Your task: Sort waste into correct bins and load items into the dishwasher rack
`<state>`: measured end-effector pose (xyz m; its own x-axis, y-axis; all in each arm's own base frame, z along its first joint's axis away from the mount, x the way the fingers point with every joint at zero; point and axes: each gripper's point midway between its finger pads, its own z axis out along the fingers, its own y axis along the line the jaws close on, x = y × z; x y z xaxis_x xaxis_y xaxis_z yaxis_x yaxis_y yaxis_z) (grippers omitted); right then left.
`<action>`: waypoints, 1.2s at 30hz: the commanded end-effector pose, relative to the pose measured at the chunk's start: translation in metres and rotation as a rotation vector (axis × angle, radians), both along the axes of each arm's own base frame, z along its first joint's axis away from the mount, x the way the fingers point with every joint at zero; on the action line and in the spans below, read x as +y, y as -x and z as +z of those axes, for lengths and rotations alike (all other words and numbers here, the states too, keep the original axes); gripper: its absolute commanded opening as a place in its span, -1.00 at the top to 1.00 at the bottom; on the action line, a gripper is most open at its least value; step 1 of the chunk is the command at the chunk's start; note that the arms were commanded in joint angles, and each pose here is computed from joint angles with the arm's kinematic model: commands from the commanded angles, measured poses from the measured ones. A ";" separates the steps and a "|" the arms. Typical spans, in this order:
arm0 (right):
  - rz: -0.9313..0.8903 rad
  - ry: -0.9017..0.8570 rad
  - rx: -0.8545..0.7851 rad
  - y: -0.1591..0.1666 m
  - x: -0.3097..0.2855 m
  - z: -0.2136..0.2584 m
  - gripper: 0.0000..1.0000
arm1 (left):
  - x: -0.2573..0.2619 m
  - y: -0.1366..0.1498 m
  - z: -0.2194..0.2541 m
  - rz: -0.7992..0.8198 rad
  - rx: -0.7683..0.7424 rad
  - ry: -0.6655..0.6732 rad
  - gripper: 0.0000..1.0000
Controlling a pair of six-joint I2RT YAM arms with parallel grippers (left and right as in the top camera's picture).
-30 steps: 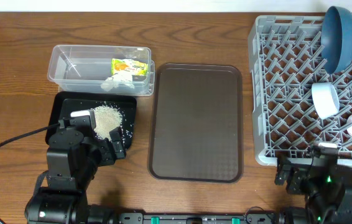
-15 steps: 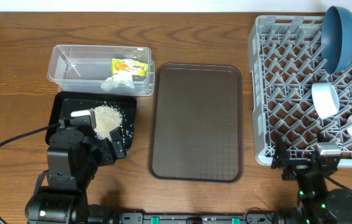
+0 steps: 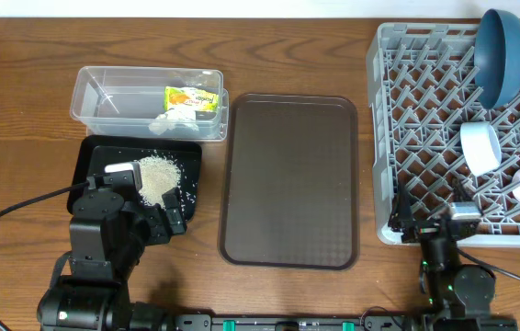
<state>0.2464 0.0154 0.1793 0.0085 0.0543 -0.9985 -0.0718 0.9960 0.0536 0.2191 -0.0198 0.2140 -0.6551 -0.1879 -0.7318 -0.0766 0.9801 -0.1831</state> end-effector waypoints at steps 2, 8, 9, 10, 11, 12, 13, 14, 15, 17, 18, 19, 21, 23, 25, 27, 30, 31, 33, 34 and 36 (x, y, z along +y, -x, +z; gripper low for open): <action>0.014 0.052 0.084 0.001 0.003 -0.023 -0.98 | 0.003 0.000 -0.002 0.018 0.003 -0.004 -0.99; 0.013 0.052 0.080 0.001 0.003 -0.022 -0.98 | 0.003 0.000 -0.002 0.018 0.003 -0.004 -0.99; 0.013 0.052 0.080 0.001 0.003 -0.022 -0.98 | 0.003 0.000 -0.002 0.018 0.003 -0.004 -0.99; 0.013 0.052 0.080 0.001 0.003 -0.022 -0.99 | 0.003 0.000 -0.002 0.018 0.003 -0.004 -0.99; 0.013 0.052 0.080 0.001 0.003 -0.022 -0.98 | 0.003 0.000 -0.002 0.018 0.003 -0.004 -0.99; 0.013 0.052 0.080 0.001 0.003 -0.022 -0.99 | 0.003 0.000 -0.002 0.018 0.003 -0.004 -0.99; 0.013 0.052 0.080 0.001 0.003 -0.022 -0.99 | 0.003 0.000 -0.002 0.018 0.003 -0.004 -0.99; 0.013 0.052 0.080 0.001 0.003 -0.022 -0.99 | 0.003 0.000 -0.002 0.018 0.003 -0.004 -0.99; 0.013 0.052 0.080 0.001 0.003 -0.022 -0.98 | 0.003 0.000 -0.002 0.018 0.003 -0.004 -0.99; 0.013 0.052 0.080 0.001 0.003 -0.022 -0.99 | 0.003 0.000 -0.002 0.018 0.003 -0.004 -0.99; 0.013 0.052 0.080 0.001 0.003 -0.022 -0.98 | 0.003 0.000 -0.002 0.018 0.003 -0.004 -0.99; 0.013 0.052 0.080 0.001 0.003 -0.022 -0.98 | 0.003 0.000 -0.002 0.018 0.003 -0.004 -0.99; 0.013 0.052 0.080 0.001 0.003 -0.022 -0.99 | 0.003 0.000 -0.002 0.018 0.003 -0.004 -0.99; 0.013 0.052 0.080 0.001 0.003 -0.022 -0.99 | 0.003 0.000 -0.002 0.018 0.003 -0.004 -1.00; 0.013 0.052 0.080 0.001 0.003 -0.022 -0.98 | 0.003 0.000 -0.002 0.018 0.003 -0.004 -0.99; 0.013 0.052 0.080 0.001 0.003 -0.022 -0.99 | 0.003 0.000 -0.002 0.018 0.003 -0.004 -0.99; 0.013 0.052 0.080 0.001 0.003 -0.022 -0.99 | 0.003 0.000 -0.002 0.018 0.003 -0.004 -0.99; 0.013 0.052 0.080 0.001 0.003 -0.022 -0.99 | 0.003 0.000 -0.002 0.018 0.003 -0.004 -0.99; 0.013 0.052 0.080 0.001 0.003 -0.022 -0.98 | 0.003 0.000 -0.002 0.018 0.003 -0.004 -1.00; 0.013 0.052 0.080 0.001 0.003 -0.022 -0.98 | 0.003 0.000 -0.002 0.018 0.003 -0.004 -0.99; 0.013 0.052 0.080 0.001 0.003 -0.022 -0.99 | 0.003 0.000 -0.002 0.018 0.003 -0.004 -0.99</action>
<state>0.2460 0.0153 0.1576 -0.0738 0.0143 -0.9972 -0.0695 0.9974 0.0194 0.2191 -0.0198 0.2140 -0.6551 -0.1879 -0.7318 -0.0766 0.9801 -0.1831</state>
